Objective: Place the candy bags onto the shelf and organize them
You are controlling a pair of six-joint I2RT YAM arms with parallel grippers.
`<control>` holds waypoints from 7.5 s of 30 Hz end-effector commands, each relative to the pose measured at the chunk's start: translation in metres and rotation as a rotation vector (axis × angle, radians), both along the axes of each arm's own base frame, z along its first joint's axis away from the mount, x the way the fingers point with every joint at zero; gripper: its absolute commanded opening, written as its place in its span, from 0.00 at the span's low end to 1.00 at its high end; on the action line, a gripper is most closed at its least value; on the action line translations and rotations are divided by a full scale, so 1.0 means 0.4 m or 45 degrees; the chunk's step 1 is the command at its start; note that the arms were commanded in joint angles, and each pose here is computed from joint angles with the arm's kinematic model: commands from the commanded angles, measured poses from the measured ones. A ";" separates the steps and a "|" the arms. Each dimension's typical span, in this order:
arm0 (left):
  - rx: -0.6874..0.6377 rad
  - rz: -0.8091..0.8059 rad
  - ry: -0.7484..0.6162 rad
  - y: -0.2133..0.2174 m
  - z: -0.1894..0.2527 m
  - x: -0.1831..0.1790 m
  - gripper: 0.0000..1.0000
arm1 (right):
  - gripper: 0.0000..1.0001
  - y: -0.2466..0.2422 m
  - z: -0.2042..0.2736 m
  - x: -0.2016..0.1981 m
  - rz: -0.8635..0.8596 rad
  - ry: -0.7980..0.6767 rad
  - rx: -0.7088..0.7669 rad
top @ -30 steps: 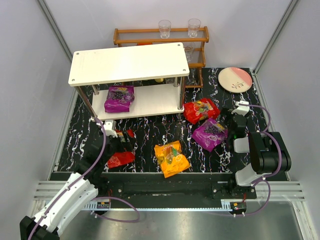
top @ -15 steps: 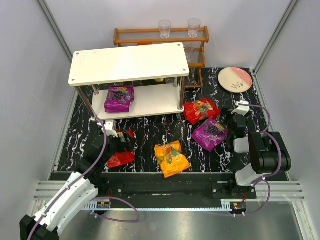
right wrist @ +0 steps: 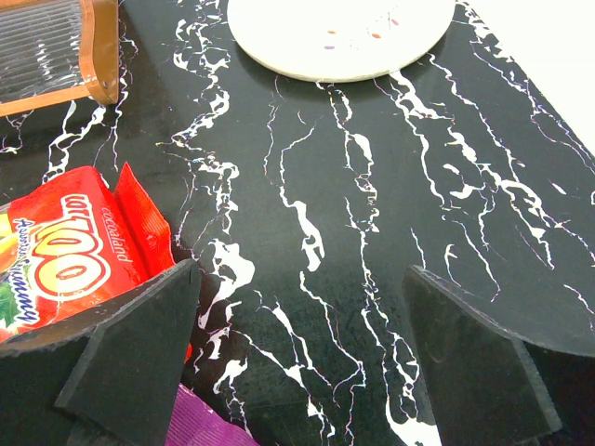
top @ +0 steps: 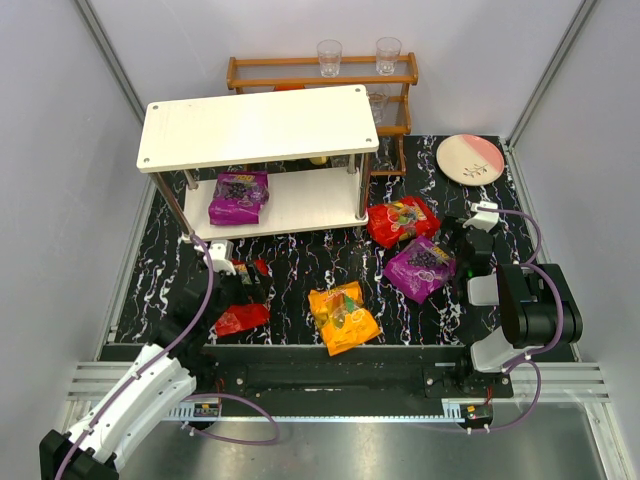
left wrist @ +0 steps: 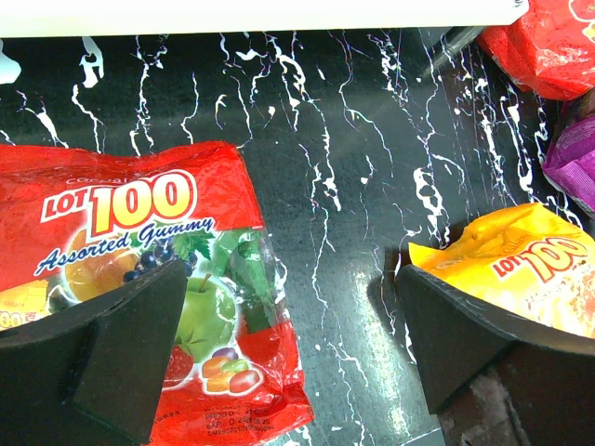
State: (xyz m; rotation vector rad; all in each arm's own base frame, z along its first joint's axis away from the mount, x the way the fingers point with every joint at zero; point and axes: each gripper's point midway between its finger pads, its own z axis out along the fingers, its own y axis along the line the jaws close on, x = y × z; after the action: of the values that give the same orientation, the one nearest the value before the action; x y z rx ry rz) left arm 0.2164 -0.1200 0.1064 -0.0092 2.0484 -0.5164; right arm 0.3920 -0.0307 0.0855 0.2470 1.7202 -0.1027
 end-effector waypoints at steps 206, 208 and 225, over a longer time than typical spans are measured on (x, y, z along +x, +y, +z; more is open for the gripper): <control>-0.028 -0.596 -0.202 -0.314 0.266 -0.057 0.00 | 1.00 0.003 0.046 0.025 0.015 -0.078 -0.015; -0.030 -0.601 -0.224 -0.312 0.275 -0.057 0.00 | 1.00 0.003 0.048 0.026 0.015 -0.082 -0.015; -0.145 -0.634 -0.341 -0.377 0.294 -0.024 0.00 | 1.00 0.003 0.046 0.025 0.015 -0.078 -0.015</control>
State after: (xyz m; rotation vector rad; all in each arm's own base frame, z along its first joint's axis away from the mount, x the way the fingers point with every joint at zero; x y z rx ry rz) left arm 0.1921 -0.2462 0.1712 0.5267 1.9695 -0.7708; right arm 0.3921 -0.0306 0.0856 0.2467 1.7199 -0.1023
